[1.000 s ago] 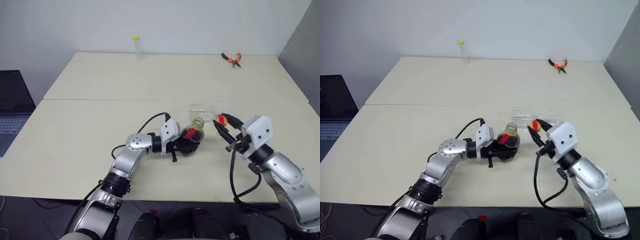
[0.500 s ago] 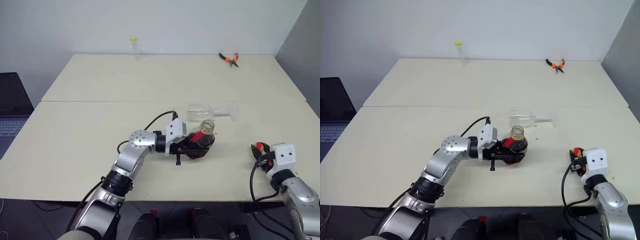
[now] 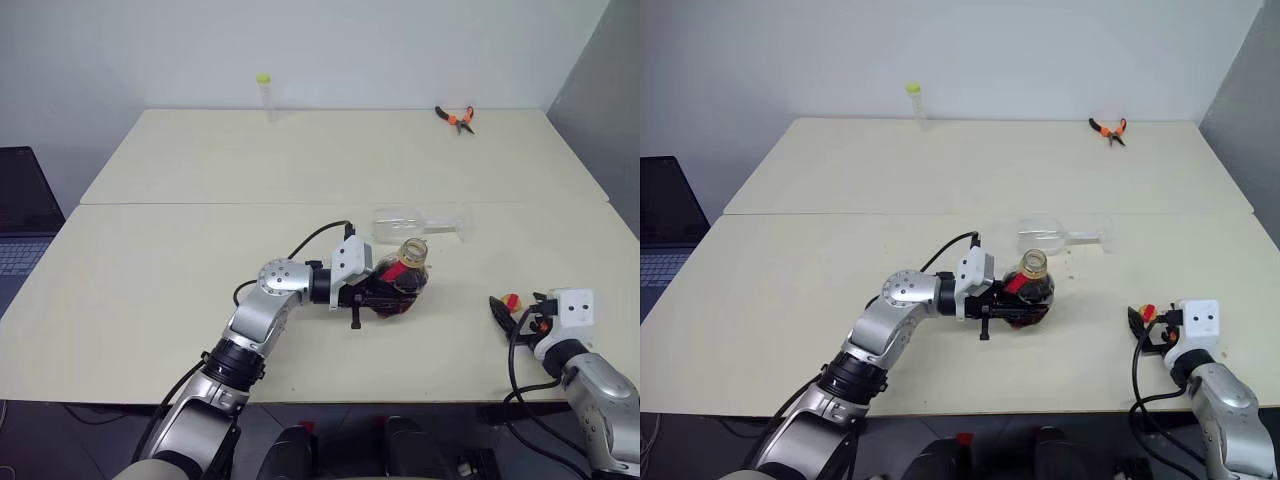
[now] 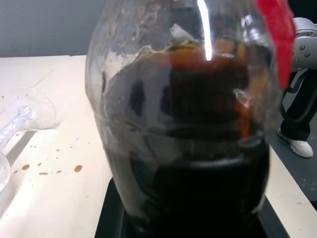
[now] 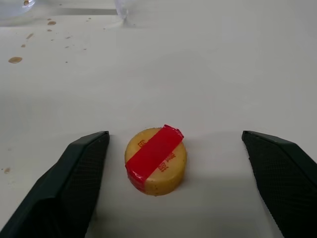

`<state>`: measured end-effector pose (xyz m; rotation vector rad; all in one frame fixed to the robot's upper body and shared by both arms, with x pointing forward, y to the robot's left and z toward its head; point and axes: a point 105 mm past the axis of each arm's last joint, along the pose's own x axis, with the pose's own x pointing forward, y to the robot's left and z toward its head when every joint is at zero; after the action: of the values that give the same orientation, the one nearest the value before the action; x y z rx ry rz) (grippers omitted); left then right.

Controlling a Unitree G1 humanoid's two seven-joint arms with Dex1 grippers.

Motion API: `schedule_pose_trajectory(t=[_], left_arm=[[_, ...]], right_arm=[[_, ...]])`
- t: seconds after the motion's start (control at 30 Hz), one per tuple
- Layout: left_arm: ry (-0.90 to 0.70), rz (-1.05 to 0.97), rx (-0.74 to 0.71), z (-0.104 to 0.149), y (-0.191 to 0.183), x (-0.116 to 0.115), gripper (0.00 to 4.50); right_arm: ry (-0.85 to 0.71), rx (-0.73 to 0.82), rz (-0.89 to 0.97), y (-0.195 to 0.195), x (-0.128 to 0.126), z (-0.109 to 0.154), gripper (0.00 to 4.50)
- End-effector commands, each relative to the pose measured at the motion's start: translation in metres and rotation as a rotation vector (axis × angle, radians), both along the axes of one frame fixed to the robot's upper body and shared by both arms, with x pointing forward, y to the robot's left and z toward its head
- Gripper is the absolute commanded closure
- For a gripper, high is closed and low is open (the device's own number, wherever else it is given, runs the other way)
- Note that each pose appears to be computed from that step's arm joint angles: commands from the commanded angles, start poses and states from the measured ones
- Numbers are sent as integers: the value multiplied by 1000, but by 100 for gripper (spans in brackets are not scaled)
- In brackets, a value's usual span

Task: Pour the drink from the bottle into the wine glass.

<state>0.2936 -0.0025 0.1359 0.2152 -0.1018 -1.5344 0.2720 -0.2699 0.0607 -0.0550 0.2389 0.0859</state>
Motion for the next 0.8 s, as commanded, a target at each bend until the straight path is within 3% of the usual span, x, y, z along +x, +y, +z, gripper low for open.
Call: schedule_pose_trajectory(t=[0.03,0.1,0.2,0.37,0.57,0.8], left_arm=[[-62,39,-37,14,1,5,365],[-75,79,-39,13,3,11,365],[-90,250,-85,16,18,33,365],[-132,447,-131,16,40,55,365],[-141,761,-213,13,84,86,365],[-179,987,-209,7,130,106,365]], right_arm=[[27,47,18,12,-4,-9,0],[-34,22,15,12,-3,3,0],[-190,-76,211,49,-6,45,0],[-286,-116,524,111,-19,81,0],[-324,-103,771,160,-21,109,0],[-312,-107,840,170,-16,116,0]])
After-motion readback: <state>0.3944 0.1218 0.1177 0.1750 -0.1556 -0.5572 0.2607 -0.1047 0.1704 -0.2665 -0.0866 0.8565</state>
